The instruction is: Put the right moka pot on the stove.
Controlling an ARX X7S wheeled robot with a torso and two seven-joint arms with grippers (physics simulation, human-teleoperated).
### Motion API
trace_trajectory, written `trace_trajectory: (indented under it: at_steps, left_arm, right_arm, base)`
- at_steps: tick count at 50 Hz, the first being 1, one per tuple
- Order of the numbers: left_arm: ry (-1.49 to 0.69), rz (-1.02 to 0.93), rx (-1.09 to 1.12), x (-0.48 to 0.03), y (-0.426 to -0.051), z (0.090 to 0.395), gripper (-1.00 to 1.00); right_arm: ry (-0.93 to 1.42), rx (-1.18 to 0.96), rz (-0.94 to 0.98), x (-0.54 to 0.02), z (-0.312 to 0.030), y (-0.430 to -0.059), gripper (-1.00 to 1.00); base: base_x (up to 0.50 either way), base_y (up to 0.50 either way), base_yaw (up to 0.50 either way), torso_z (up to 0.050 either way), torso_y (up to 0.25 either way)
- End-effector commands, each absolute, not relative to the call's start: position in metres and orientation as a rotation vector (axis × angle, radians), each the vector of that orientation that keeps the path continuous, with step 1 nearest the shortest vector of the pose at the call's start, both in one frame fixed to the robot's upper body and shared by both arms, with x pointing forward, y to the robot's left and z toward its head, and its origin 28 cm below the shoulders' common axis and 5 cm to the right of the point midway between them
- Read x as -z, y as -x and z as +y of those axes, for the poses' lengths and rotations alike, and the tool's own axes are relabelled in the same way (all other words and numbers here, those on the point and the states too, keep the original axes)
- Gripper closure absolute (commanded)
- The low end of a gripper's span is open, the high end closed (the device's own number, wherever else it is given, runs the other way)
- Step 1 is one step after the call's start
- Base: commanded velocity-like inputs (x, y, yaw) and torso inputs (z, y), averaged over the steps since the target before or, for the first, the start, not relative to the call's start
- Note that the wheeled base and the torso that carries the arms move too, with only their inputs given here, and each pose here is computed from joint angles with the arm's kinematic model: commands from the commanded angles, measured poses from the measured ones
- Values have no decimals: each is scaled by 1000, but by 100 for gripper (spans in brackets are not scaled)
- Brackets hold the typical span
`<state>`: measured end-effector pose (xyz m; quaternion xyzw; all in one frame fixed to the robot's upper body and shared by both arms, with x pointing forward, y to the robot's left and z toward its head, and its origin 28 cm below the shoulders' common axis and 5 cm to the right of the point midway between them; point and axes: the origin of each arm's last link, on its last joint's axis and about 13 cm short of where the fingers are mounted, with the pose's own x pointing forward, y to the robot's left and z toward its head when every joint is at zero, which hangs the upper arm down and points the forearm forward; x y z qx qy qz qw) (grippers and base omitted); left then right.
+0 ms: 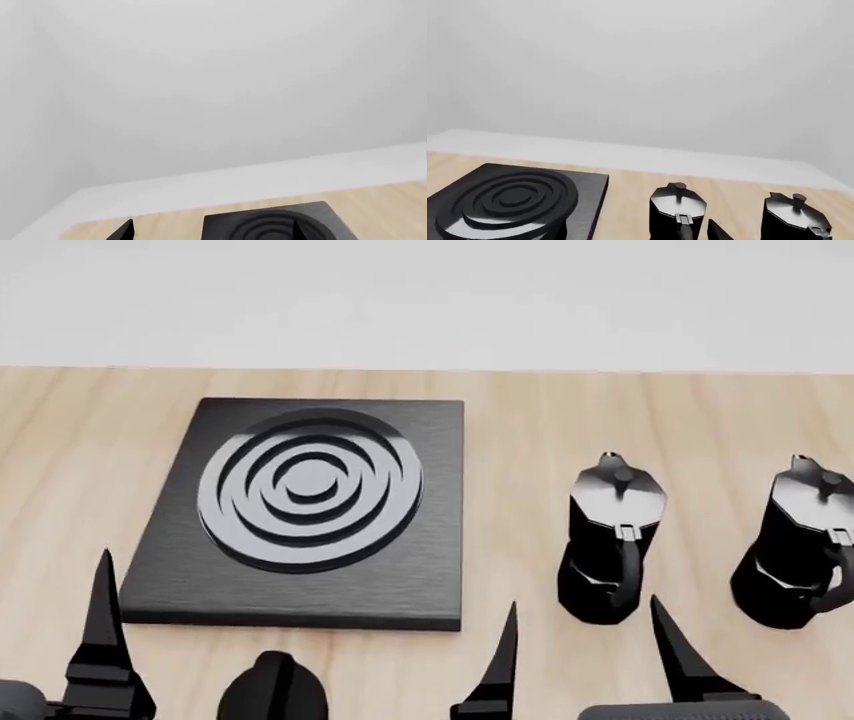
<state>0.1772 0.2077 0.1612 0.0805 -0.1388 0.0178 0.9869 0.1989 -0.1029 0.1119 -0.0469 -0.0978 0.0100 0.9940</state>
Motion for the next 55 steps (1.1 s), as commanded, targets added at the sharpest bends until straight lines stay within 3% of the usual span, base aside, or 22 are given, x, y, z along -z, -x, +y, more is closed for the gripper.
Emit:
trace_trajectory:
  at_steps: [1, 32, 46, 55]
  left_arm:
    - [-167, -279, -39, -160, -178, 208, -100]
    - [-171, -283, -39, -160, -178, 207, -100]
    - [-163, -285, -36, -159, -178, 208, -100]
    - [-152, -280, -40, -160, -178, 208, -100]
  right_arm:
    - [98, -18, -200, -113, -103, -199, -100]
    - [99, -11, -203, -113, -105, -199, -100]
    - [98, 0, -205, -111, -108, -201, -100]
    - [83, -18, -259, -117, -120, -199, -100]
  base:
    - [0, 0, 0, 0, -90]
    - [0, 0, 0, 0, -36]
    - [0, 0, 0, 0, -184]
    - [0, 0, 0, 0, -6]
